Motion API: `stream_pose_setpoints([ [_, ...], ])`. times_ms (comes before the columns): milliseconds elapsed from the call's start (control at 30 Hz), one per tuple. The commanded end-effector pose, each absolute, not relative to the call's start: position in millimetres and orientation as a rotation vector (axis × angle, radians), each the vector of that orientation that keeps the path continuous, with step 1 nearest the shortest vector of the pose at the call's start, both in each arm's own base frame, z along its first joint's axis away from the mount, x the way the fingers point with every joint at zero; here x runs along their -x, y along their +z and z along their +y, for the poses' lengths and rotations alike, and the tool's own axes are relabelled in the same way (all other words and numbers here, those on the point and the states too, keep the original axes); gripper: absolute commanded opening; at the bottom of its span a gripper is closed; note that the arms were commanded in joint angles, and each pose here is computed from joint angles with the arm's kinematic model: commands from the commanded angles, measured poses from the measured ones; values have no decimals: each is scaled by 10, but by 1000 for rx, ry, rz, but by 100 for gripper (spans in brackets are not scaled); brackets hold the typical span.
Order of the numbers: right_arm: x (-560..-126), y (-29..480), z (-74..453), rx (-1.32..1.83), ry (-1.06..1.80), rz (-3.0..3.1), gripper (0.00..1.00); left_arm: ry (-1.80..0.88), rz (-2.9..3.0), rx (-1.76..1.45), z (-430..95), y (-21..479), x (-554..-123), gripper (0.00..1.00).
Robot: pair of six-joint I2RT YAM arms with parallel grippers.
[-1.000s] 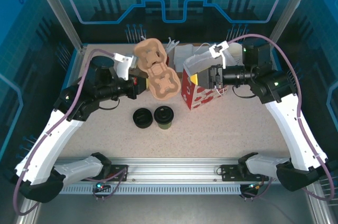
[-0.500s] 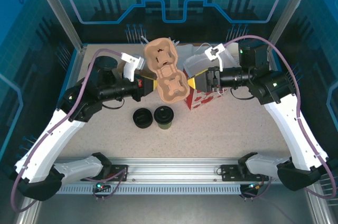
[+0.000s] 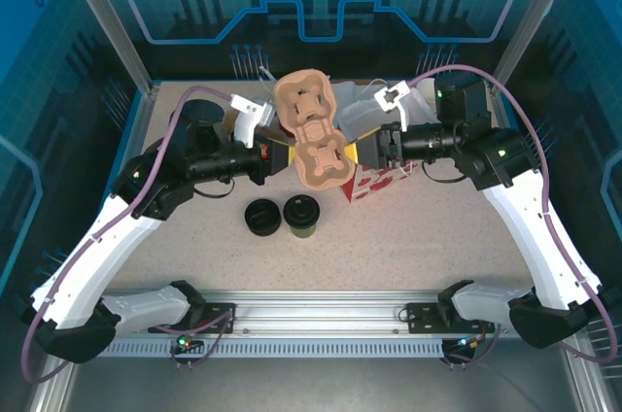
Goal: Pack the takeout coffee
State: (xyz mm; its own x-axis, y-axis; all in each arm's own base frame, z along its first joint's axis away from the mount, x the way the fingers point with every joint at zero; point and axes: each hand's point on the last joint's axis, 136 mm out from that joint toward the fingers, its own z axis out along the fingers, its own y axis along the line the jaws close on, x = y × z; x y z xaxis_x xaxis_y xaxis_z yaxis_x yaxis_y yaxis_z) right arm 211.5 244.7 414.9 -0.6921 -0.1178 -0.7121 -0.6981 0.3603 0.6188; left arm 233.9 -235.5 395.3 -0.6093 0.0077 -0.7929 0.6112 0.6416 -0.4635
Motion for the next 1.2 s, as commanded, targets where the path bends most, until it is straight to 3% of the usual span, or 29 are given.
stream_pose_setpoints([
  [0,-2071,4138,2443,731,1308,2063,45,-978,2001,-522,-2403,4122,-2298,0],
  [300,-2068,4112,2444,725,1307,2070,45,-979,1999,-523,-2414,4125,-2296,0],
  [633,-2096,4202,2309,676,1220,2039,54,-973,2014,-519,-2407,4073,-2298,0],
  [1167,-2124,4102,2432,693,1322,2057,48,-999,1993,-511,-2406,4140,-2261,0],
])
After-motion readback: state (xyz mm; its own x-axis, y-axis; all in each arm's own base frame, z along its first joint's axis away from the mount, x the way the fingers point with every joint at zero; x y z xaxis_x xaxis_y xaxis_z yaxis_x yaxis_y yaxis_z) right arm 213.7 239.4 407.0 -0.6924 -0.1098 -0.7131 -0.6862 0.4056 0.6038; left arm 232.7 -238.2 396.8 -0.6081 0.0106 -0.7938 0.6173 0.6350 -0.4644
